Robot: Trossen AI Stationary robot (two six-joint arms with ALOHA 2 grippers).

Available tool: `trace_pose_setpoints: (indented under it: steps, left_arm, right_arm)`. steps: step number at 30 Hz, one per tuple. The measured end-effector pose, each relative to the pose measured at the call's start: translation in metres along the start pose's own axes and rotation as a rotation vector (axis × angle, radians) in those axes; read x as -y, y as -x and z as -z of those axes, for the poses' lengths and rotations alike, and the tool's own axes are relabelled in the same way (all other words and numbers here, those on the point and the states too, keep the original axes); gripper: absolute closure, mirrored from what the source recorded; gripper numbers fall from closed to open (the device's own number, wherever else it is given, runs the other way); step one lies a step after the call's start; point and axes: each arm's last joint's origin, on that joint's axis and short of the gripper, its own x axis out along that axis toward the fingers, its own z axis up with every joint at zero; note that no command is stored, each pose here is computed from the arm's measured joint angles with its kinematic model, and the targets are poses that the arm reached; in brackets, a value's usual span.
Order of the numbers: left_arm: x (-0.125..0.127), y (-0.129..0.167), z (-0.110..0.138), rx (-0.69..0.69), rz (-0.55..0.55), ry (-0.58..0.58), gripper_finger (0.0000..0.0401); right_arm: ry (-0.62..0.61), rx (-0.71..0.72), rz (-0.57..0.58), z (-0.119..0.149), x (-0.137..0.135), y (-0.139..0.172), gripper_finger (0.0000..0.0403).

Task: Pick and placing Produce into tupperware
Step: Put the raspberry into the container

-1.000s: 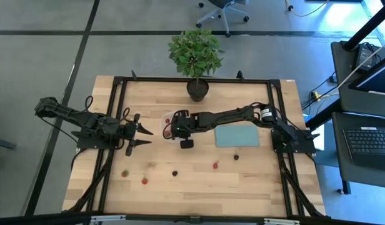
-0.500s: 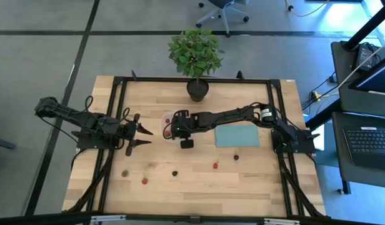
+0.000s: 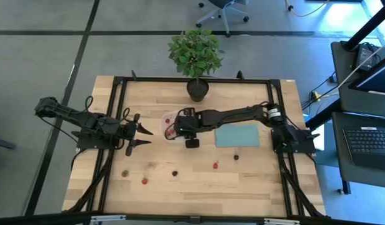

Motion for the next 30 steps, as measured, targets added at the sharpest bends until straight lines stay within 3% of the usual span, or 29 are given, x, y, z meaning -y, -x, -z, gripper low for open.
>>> trace_pose_setpoints:
  steps: [6, 11, 20, 30]
  left_arm:
    - [0.0, 0.0, 0.001, -0.007, -0.001, 0.015, 0.0236]
    - [0.0, 0.0, 0.001, -0.009, -0.001, 0.015, 0.0236]
    - [0.0, 0.0, 0.001, -0.011, -0.002, 0.013, 0.0236]
    - [0.0, 0.0, 0.001, -0.012, -0.002, 0.011, 0.0236]
  right_arm:
    - [-0.059, -0.046, -0.097, 0.01, -0.029, 0.051, 0.0228]
    - [-0.1, -0.134, -0.129, 0.026, -0.065, 0.07, 0.0228]
    - [-0.016, -0.268, -0.151, 0.064, -0.136, 0.066, 0.0228]
    - [0.003, -0.243, -0.166, 0.092, -0.17, 0.047, 0.0228]
